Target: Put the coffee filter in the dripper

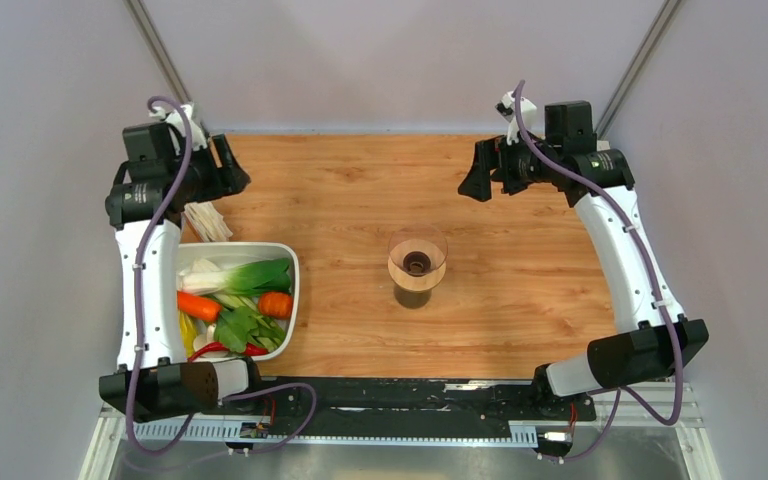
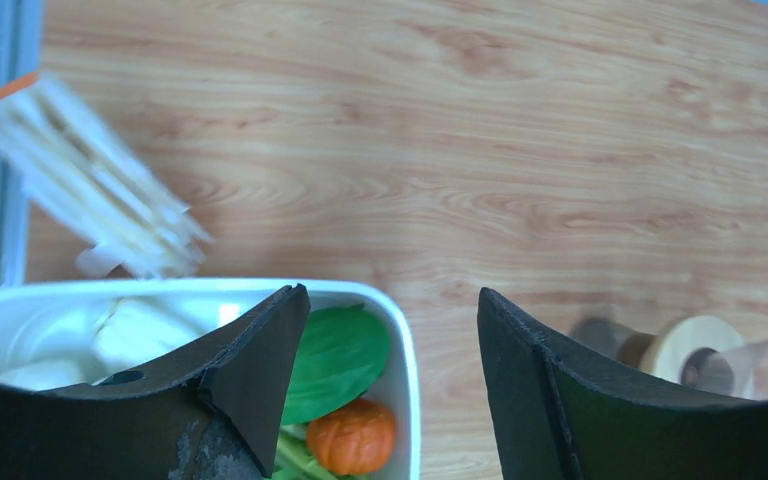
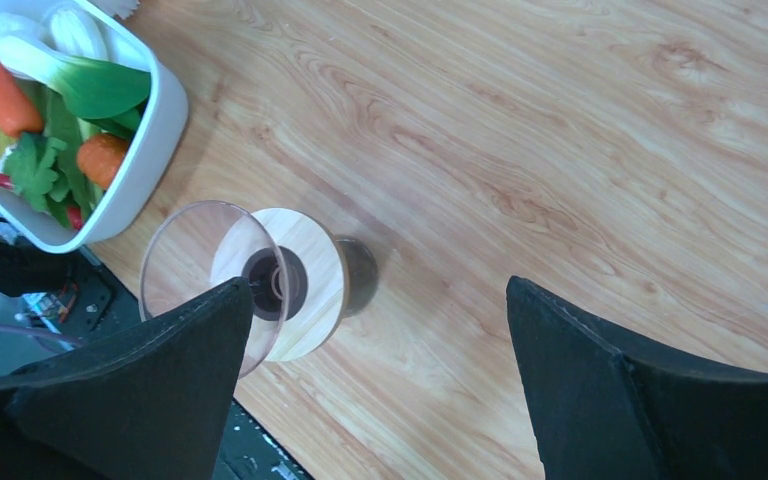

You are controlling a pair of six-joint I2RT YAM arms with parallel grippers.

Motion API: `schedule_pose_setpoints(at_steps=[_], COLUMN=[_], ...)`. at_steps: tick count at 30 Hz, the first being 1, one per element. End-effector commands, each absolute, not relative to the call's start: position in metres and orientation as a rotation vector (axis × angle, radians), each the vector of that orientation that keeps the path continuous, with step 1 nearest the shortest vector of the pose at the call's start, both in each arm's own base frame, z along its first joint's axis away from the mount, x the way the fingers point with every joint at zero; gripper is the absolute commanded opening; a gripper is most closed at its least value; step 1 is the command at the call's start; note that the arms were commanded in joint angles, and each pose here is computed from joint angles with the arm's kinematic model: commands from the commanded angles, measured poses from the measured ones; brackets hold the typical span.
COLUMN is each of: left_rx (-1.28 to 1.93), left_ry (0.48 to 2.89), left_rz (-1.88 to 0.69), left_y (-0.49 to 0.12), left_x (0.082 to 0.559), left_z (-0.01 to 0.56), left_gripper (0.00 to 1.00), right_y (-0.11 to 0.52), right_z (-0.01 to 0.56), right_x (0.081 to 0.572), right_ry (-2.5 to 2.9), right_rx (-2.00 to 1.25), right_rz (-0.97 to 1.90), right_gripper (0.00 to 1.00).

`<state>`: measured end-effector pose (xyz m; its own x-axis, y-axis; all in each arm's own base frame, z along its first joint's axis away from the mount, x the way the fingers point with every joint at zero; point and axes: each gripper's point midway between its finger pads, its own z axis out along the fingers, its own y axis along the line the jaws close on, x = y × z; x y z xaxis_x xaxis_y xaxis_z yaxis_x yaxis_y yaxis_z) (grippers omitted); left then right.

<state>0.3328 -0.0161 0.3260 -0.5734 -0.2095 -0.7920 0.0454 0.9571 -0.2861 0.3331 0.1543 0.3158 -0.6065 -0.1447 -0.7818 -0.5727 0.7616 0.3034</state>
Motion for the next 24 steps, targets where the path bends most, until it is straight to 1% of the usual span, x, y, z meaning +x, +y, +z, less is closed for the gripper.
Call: schedule_pose_setpoints(at_steps=[1,6,10,18,24], left_rx=[-0.223,-0.401,-0.475,-0.518,-0.521], left_ry=[2.189,2.200,2.195,2.176,2.162], left_rz=[-0.246,-0.106,-0.007,0.121,0.179], left_y=[0.028,0.067,0.087,0.116,0.136], left_x=[0.319,0.324,0.331,0.356,0.388], left_z=[0.311,0.298,0.291,0.284,0.278], left_gripper=[0.70,0.60,0.53,0.40,0.36], right_y=[0.146,0.136,0.130,0.133,0.132], right_z=[0.315,0.297,0.281,0.262,0.249], right_x=[0.349,0.361,0.363,0.360,0.364], right_ry=[2.113,2.131,2.147,2.091,2.127], right_rx=[-0.567,-0.574,-0.594,-0.595,-0.558], right_rz=[0.589,0.499,0.449,0.464,0.466], right_gripper=[1.00,1.00,1.00,1.00,1.00])
